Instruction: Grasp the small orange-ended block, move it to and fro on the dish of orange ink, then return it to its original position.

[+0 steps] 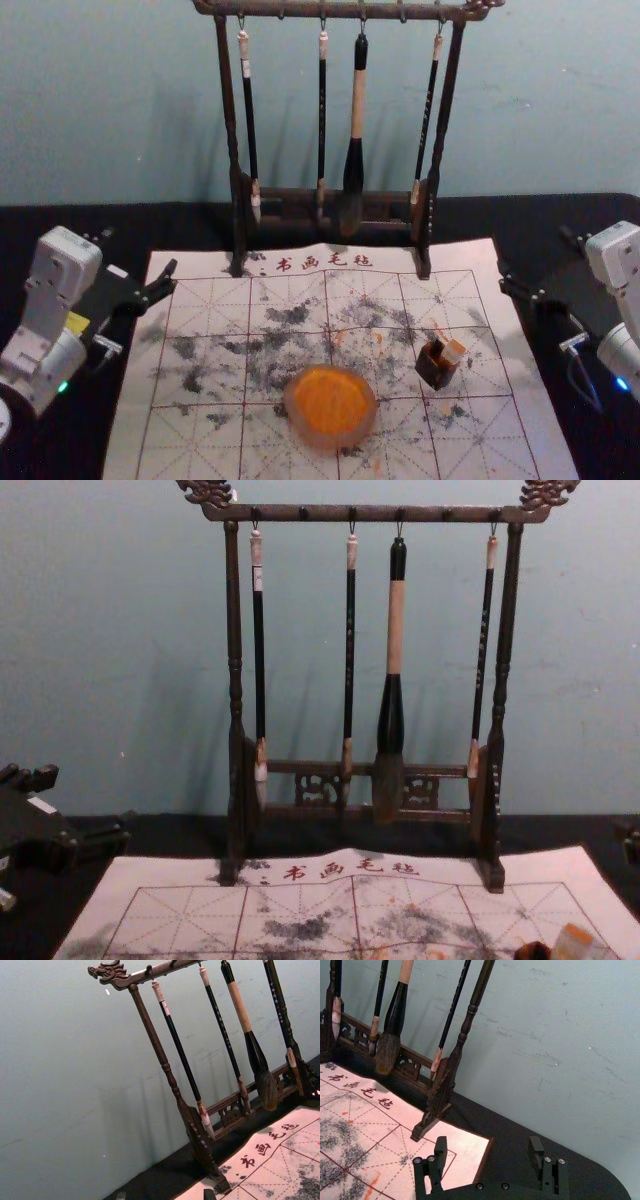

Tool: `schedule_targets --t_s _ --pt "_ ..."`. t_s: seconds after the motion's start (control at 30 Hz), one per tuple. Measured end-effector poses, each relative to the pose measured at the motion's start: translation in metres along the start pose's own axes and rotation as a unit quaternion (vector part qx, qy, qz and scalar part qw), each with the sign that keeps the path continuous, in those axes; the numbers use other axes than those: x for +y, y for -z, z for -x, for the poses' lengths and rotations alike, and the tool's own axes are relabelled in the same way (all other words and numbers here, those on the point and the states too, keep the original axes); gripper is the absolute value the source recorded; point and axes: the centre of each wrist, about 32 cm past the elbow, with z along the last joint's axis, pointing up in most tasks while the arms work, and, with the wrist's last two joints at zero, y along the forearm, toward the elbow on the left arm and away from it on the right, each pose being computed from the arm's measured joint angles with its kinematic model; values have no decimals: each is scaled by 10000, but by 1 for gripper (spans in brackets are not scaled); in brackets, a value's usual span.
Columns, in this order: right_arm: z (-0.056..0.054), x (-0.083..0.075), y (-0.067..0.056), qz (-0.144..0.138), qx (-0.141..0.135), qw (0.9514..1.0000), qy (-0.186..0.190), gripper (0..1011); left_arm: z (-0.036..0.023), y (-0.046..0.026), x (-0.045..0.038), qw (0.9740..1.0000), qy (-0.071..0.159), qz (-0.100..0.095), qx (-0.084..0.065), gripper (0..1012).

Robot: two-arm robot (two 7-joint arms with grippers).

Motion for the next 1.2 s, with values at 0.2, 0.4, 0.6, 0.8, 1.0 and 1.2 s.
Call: schedule_targets --t_s 0.2,0.4,0.6,0.8,1.0,1.2 --pt "-2 1 -1 -3 1 10000 2 1000 0 0 0 10000 0 0 0 1002" --pt "-2 1 -1 -5 1 10000 2 1000 0 0 0 10000 0 0 0 1001" --pt "-2 1 0 -5 0 10000 2 1000 0 0 0 10000 0 0 0 1001" --pt "-2 1 0 -6 1 10000 2 1000 0 0 0 10000 0 0 0 1001" --pt "-2 1 -1 -6 0 10000 2 1000 0 0 0 10000 0 0 0 1001" --pt "-2 1 0 -5 0 10000 2 1000 0 0 0 10000 0 0 0 1001"
